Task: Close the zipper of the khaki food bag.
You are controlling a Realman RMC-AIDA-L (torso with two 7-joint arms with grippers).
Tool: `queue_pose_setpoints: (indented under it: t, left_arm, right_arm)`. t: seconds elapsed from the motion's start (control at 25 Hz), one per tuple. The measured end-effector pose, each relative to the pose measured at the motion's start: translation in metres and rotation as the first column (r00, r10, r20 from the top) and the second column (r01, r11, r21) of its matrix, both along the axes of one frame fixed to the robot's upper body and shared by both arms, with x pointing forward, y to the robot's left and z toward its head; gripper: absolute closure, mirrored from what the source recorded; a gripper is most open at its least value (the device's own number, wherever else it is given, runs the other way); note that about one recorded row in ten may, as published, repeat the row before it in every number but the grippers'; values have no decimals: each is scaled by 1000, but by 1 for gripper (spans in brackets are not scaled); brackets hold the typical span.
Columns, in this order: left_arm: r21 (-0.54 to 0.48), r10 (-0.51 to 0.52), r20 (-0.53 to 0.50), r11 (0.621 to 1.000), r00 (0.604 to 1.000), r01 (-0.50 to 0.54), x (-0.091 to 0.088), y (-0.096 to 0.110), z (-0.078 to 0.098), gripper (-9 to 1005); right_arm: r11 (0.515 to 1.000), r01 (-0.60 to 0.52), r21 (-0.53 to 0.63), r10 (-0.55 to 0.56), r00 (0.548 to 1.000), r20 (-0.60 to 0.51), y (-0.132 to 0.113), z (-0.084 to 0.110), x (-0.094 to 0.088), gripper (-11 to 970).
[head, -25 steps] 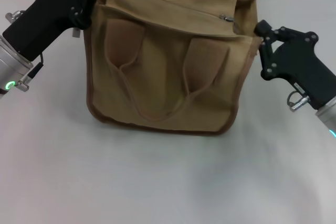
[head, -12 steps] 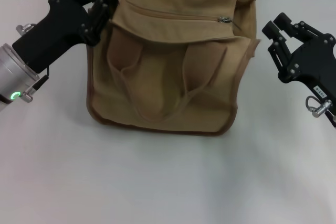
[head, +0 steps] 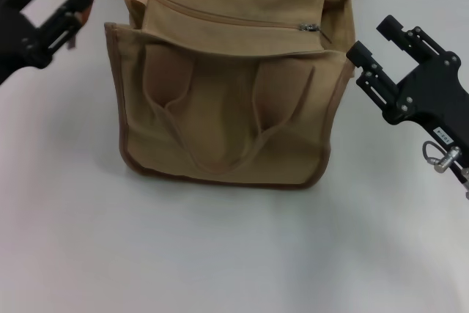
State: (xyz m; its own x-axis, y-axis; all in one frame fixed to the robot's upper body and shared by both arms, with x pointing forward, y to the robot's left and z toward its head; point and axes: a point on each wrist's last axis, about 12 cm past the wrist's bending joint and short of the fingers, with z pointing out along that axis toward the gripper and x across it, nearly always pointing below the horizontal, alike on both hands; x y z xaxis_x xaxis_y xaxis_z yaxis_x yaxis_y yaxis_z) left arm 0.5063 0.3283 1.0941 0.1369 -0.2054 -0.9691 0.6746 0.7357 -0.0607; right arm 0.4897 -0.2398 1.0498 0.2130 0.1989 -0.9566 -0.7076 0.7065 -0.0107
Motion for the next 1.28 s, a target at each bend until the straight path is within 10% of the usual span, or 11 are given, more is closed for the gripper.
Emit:
queue_pose_setpoints:
  t: [0.24,0.48,0.88,1.28]
  left_arm:
    - [-12,3,41,1000,999,-3,-35,31,6,307]
    - [39,-212,32,977,977,211,-70,39,10,211]
    - [124,-469,-203,858,859,498,-70,0,-13,210]
    - [175,-548,-268,781,792,600,-65,-21,-23,210]
  right_arm:
    - [996,-90,23,90,996,-7,3,3,-4,386]
    - [936,-351,28,353,933,-73,-24,22,-10,376]
    - [786,-613,-78,564,764,-313,-18,21,-7,308]
    - [758,-641,-123,581,749,-320,-17,21,-7,132]
